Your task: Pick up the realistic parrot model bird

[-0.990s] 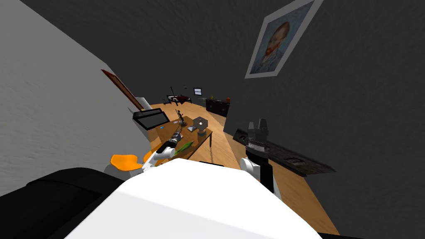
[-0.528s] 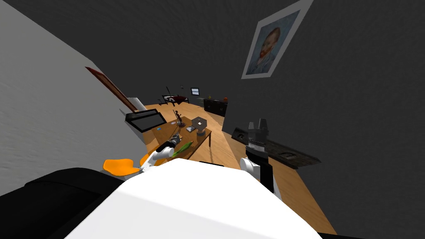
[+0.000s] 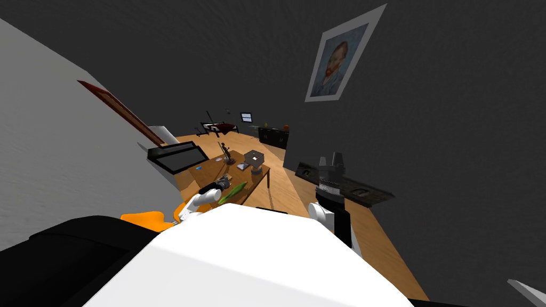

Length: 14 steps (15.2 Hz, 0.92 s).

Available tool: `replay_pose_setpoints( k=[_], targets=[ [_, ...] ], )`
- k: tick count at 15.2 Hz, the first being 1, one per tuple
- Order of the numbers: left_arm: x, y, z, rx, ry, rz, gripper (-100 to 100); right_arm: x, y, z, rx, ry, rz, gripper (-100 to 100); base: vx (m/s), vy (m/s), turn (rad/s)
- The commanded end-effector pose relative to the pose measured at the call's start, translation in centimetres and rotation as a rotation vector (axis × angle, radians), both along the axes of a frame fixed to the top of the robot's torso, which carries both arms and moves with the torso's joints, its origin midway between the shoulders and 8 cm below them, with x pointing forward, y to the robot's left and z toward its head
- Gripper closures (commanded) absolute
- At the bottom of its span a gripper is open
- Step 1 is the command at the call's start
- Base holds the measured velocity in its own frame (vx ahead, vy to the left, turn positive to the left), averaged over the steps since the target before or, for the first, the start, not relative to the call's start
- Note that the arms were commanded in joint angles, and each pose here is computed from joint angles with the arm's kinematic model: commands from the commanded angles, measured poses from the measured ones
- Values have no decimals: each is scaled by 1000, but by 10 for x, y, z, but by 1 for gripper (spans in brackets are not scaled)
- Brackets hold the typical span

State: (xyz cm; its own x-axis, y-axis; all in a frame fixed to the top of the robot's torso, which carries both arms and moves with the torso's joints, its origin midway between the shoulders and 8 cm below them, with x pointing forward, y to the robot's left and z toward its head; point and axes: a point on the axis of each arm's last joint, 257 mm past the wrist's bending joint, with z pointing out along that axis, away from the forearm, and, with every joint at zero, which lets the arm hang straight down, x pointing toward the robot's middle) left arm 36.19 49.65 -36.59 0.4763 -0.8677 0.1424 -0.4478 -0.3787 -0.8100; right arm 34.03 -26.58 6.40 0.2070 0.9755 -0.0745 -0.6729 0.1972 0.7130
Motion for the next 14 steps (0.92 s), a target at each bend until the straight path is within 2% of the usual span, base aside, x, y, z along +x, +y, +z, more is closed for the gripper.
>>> replay_pose_setpoints(
  k=[1,2,3,4,6,7,9,10,11,12,14],
  targets=[
    [-7,1,-11,-26,35,11,-100,0,0,0,0,0,0,0,-18,24,-46],
    [-16,6,-23,-70,67,41,-100,0,0,0,0,0,0,0,-20,25,-153],
    [-19,5,-26,-77,83,41,-100,0,0,0,0,0,0,0,-22,30,-144],
    [-26,9,-35,-117,105,70,-100,0,0,0,0,0,0,0,-33,32,-151],
    [-30,7,-40,-128,130,70,-100,0,0,0,0,0,0,0,-30,28,-98],
    [-38,10,-50,-170,156,99,-100,0,0,0,0,0,0,0,-26,28,-98],
    [-41,9,-53,-178,174,99,-100,0,0,0,0,0,0,0,-22,28,-87],
    [-49,11,-62,-220,201,126,-100,0,0,0,0,0,0,0,-20,23,-109],
    [-52,9,-64,-227,216,126,-100,0,0,0,0,0,0,0,-23,27,-122],
    [-59,11,-71,-263,231,153,-100,0,0,0,0,0,0,0,-32,33,-182],
    [-63,8,-75,-274,255,152,-100,0,0,0,0,0,0,0,-31,32,-79]
  ],
)
